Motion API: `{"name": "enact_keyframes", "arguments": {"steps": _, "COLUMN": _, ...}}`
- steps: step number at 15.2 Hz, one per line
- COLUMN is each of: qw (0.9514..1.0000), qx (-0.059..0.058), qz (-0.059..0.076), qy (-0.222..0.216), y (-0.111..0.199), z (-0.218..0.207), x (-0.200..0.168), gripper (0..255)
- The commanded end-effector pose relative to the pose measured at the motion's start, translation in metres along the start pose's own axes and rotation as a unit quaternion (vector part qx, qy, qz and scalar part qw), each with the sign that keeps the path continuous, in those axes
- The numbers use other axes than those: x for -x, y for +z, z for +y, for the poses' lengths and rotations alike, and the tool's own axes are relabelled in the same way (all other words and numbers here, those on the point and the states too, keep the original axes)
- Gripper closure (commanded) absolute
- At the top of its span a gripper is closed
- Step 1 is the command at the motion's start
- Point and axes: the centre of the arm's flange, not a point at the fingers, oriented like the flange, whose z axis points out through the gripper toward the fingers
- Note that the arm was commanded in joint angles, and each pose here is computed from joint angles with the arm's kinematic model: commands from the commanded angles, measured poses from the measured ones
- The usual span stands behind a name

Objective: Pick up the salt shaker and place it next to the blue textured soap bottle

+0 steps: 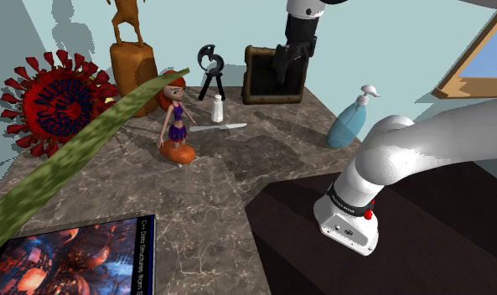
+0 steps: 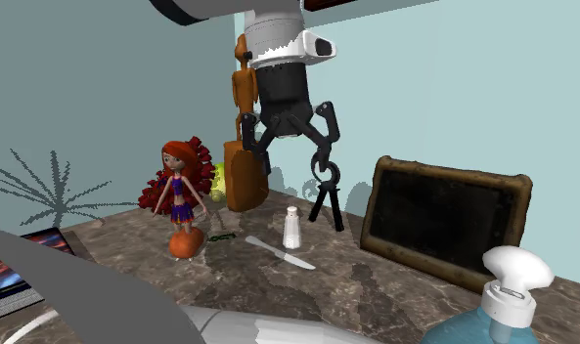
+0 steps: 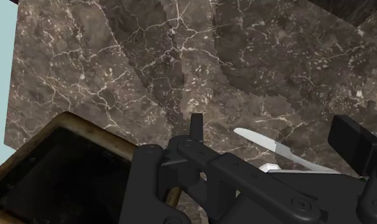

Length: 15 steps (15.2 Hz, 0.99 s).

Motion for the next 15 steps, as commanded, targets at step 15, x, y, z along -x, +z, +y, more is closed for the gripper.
{"name": "enact_keyframes", "arguments": {"steps": 15, "qw": 0.9992, "qx": -0.022, "qz": -0.028, "qy": 0.019, "y": 0.078, "z": -0.049, "x": -0.167, "gripper": 0}}
